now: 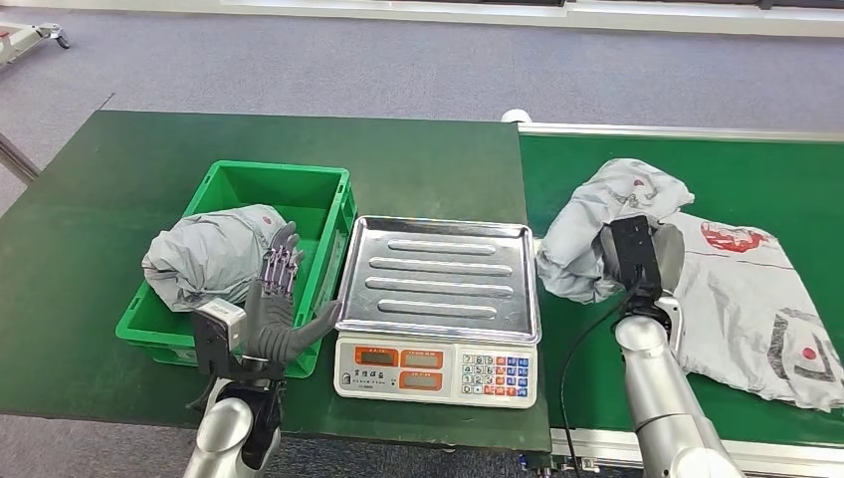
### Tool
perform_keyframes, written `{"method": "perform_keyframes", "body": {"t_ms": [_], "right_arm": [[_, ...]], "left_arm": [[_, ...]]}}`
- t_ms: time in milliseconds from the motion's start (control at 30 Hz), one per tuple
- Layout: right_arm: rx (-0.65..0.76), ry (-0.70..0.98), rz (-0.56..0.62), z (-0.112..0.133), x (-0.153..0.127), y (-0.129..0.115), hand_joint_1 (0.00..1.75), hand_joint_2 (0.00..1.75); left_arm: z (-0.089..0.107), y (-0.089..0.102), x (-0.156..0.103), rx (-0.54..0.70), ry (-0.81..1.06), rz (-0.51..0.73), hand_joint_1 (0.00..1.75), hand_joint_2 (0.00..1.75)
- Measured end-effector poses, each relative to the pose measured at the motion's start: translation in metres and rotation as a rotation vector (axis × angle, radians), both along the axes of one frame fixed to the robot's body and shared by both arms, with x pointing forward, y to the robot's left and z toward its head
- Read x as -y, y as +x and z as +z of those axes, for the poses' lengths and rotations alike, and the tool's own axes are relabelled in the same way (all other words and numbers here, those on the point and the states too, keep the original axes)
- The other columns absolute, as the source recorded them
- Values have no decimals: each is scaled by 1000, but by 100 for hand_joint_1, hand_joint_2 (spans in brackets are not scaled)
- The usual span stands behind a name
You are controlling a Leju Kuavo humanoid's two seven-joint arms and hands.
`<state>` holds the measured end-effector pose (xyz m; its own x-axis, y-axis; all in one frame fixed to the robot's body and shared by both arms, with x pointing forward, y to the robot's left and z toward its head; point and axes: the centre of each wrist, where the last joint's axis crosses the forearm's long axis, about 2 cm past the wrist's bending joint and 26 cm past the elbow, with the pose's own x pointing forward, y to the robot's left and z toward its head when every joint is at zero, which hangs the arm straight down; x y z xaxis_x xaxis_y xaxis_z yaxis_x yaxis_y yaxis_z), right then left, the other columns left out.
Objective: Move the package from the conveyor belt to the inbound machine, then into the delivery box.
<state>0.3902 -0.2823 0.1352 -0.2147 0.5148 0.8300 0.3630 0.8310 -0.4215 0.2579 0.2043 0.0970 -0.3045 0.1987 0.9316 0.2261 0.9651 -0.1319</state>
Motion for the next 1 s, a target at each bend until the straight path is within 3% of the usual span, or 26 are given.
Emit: {"method": "perform_keyframes", "body": {"t_ms": [233, 433, 767, 1000], "right_arm": [[171, -9, 12, 52, -5, 4, 175, 175], [248, -9, 51, 72, -13, 3, 175, 175], [197, -66, 311, 61, -67, -12, 175, 175], [149, -66, 565, 47, -144, -38, 175, 175]], "left_arm": [[-2, -3, 2, 2, 7, 0, 0, 175], [-3, -4, 4, 0, 9, -1, 0, 175], [-2, -4, 5, 3, 11, 2, 0, 175], [0, -1, 6, 12, 17, 16, 0, 175]]}}
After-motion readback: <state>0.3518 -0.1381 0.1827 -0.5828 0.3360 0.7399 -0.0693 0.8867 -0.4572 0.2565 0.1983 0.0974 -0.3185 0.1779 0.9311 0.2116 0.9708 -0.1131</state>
